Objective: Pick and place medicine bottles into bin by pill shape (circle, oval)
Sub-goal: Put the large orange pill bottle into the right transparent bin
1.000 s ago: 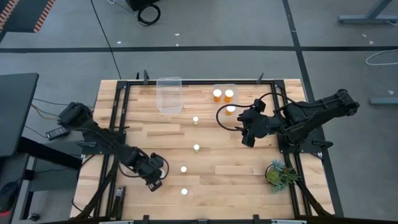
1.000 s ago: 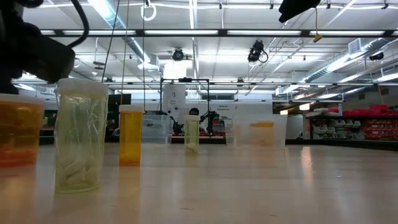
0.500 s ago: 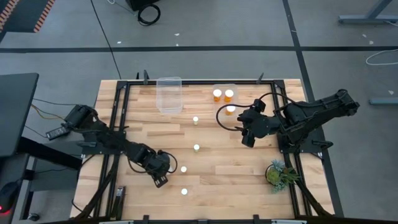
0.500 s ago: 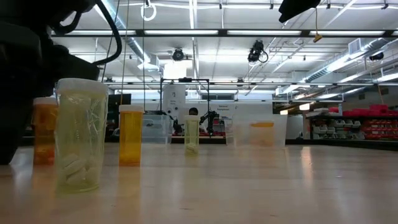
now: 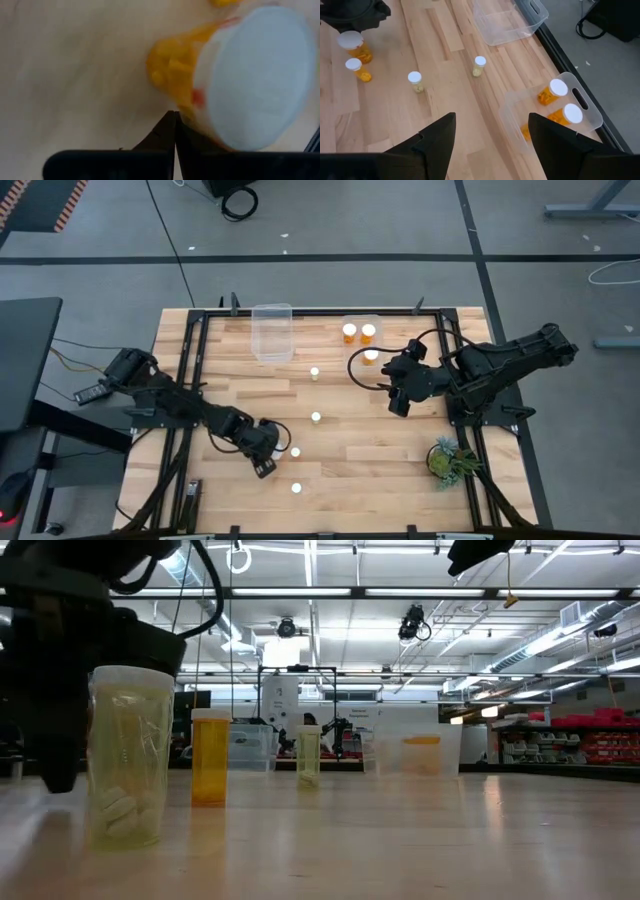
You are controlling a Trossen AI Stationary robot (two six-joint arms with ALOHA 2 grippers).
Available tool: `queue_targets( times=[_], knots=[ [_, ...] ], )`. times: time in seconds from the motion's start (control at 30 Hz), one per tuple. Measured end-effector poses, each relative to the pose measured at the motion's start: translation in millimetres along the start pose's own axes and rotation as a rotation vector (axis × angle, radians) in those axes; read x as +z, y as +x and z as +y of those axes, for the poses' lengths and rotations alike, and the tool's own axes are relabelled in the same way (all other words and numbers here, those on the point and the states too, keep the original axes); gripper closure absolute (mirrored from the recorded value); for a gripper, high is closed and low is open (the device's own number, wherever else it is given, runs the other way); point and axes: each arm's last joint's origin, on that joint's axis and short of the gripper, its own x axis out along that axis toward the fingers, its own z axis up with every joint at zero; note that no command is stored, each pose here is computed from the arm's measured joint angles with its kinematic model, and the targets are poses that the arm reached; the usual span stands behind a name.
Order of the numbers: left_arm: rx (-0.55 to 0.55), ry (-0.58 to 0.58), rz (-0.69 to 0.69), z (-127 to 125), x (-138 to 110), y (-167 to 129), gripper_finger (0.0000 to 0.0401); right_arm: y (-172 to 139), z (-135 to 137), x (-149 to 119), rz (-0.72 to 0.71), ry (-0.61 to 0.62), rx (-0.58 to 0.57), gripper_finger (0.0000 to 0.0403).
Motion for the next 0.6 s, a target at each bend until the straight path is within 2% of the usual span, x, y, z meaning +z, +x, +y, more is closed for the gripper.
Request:
queue_targets(
  times=[0.2, 0.6],
  knots=[
    [-0.031, 0.009, -0.04, 1, 11, -1, 0.0397, 0, 0, 0, -0.002, 0.001, 0.001, 0.0146],
    [0.039, 0.028, -0.151, 12, 27, -3, 0.0387, 0, 0, 0, -0.002, 0.001, 0.001, 0.0146]
  ],
)
